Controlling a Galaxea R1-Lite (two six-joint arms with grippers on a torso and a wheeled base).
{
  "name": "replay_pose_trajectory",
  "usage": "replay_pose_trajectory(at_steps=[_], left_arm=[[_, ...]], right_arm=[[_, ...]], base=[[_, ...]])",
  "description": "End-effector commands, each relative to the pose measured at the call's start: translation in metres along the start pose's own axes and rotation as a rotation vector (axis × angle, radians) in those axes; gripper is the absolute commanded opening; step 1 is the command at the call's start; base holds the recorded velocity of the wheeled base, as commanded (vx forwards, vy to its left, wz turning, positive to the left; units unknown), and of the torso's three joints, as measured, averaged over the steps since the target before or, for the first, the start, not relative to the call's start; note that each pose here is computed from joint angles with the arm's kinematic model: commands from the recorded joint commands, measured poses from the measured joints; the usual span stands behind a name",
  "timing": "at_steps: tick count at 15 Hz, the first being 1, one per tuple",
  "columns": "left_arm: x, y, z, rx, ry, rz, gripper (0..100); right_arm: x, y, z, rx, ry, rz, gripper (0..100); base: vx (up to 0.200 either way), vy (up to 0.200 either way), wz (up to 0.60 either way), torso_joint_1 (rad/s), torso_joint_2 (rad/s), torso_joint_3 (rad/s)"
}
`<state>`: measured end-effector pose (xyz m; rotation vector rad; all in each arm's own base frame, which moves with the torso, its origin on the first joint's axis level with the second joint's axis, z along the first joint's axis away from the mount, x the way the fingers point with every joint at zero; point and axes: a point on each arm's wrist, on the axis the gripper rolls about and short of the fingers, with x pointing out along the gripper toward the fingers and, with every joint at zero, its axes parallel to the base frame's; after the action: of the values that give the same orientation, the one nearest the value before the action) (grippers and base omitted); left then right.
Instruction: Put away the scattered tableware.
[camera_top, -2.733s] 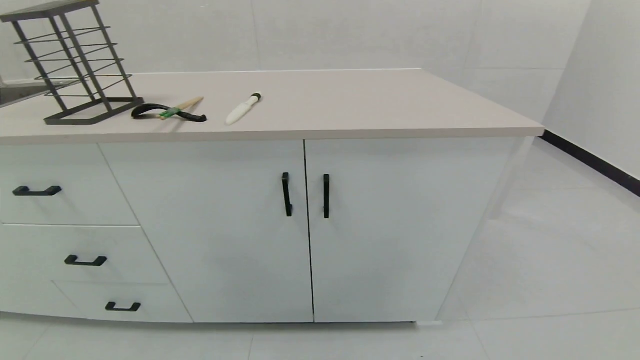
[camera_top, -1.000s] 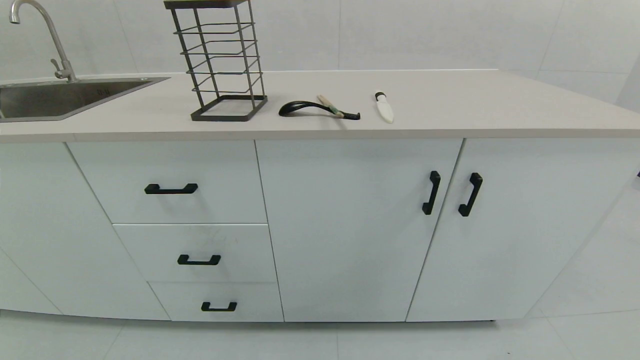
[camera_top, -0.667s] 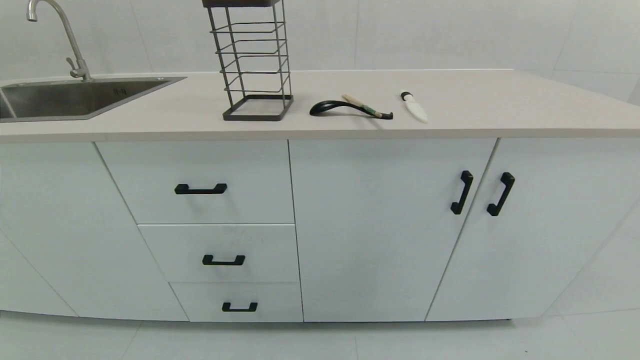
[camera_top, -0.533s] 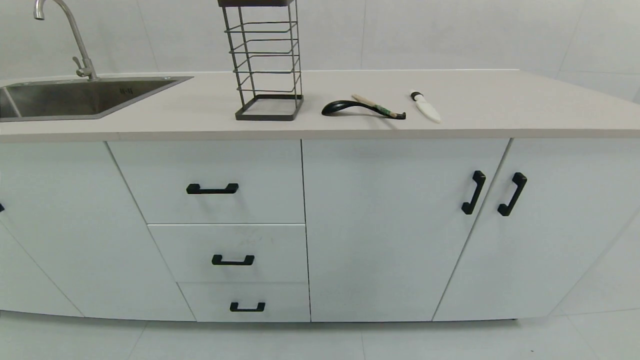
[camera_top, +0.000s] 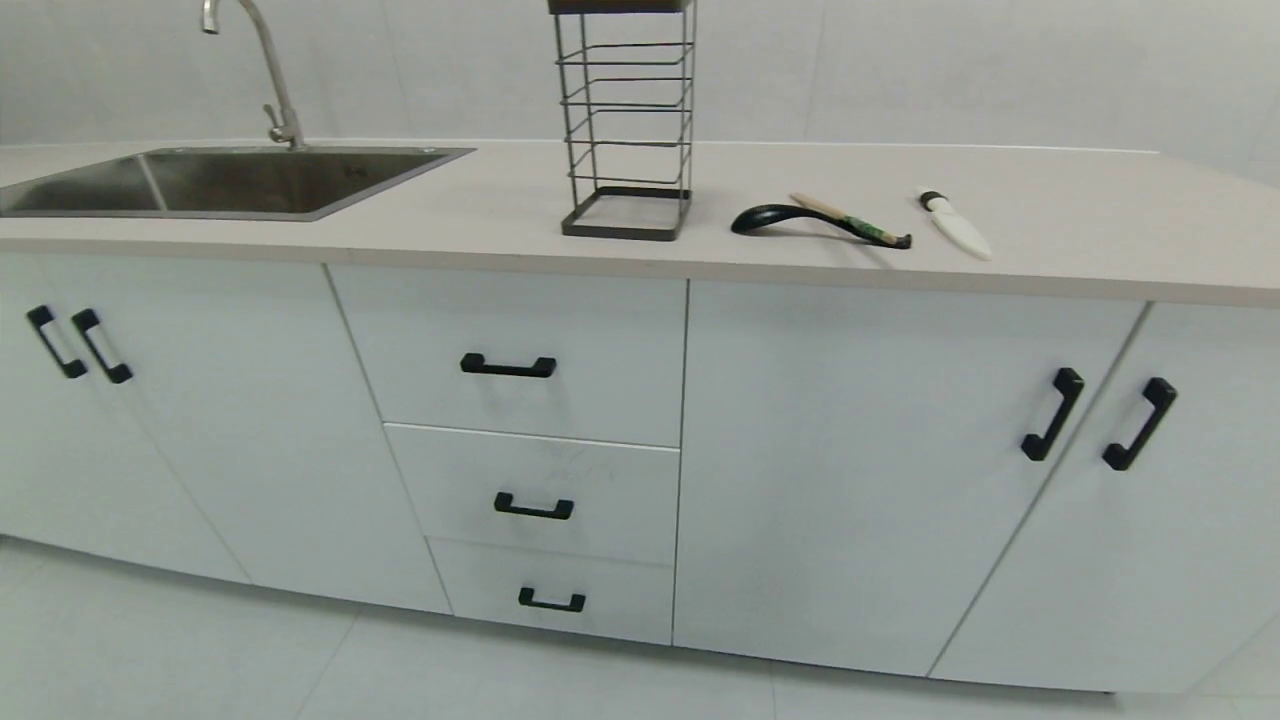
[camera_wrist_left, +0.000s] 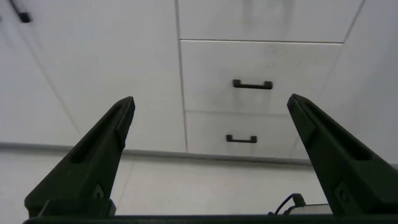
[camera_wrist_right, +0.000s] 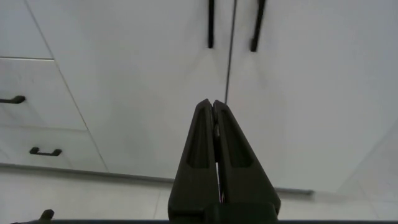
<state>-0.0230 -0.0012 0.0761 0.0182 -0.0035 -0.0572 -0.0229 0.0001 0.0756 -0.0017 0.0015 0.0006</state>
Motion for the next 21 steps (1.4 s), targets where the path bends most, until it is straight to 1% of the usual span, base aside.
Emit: replay_pose_trajectory(at_steps=[1, 2, 6, 7, 8, 11, 17, 18, 19, 21], left_arm=[[0.0, 0.0, 0.0, 0.0, 0.0, 0.002, 100], [0.0, 0.0, 0.0, 0.0, 0.0, 0.002, 100], [0.0001, 0.0, -0.0004, -0.001, 0.001, 0.002, 100], [0.0, 0.0, 0.0, -0.006, 0.0, 0.0, 100], [0.0001, 0.0, -0.0004, -0.007, 0.001, 0.0, 100], [0.0, -0.0001, 0.0, -0.01, 0.0, 0.0, 100], [0.0, -0.0001, 0.0, -0.01, 0.0, -0.001, 100], [0.0, -0.0002, 0.0, -0.006, 0.0, -0.004, 100], [0.0, -0.0002, 0.0001, -0.01, -0.002, -0.003, 100], [0.0001, -0.0002, -0.0003, -0.009, 0.0, -0.007, 100]], right_arm=[[0.0001, 0.0, 0.0, 0.0, 0.002, 0.001, 0], [0.0001, 0.0, 0.0, 0.0, 0.002, 0.001, 0], [0.0001, 0.0, 0.0, 0.0, 0.002, 0.001, 0], [0.0001, 0.0, 0.0, 0.0, 0.002, 0.001, 0], [0.0, 0.0, 0.0004, 0.0, 0.0, 0.001, 0], [0.0001, 0.0, -0.0002, 0.002, 0.003, 0.001, 0], [0.0001, 0.0, 0.0, 0.0, 0.002, 0.001, 0], [0.0001, 0.0, -0.0002, 0.0, 0.003, 0.001, 0], [0.0001, 0.0, 0.0, 0.0, 0.002, 0.001, 0], [0.0001, 0.0, 0.0, 0.0, 0.002, 0.001, 0]], base=[[0.0, 0.0, 0.0, 0.0, 0.0, 0.0], [0.0, 0.0, 0.0, 0.0, 0.0, 0.0], [0.2, 0.0, 0.0, -0.001, 0.0, 0.002], [0.2, 0.0, 0.0, 0.012, 0.0, -0.002], [0.0, 0.0, 0.0, 0.0, 0.0, 0.0], [0.0, 0.0, -0.6, 0.007, 0.0, 0.001], [0.0, 0.0, 0.0, 0.0, 0.0, 0.0], [0.0, 0.0, 0.0, 0.0, 0.0, 0.0], [0.0, 0.0, 0.0, 0.0, 0.0, 0.0], [0.0, 0.0, 0.0, 0.0, 0.0, 0.0]])
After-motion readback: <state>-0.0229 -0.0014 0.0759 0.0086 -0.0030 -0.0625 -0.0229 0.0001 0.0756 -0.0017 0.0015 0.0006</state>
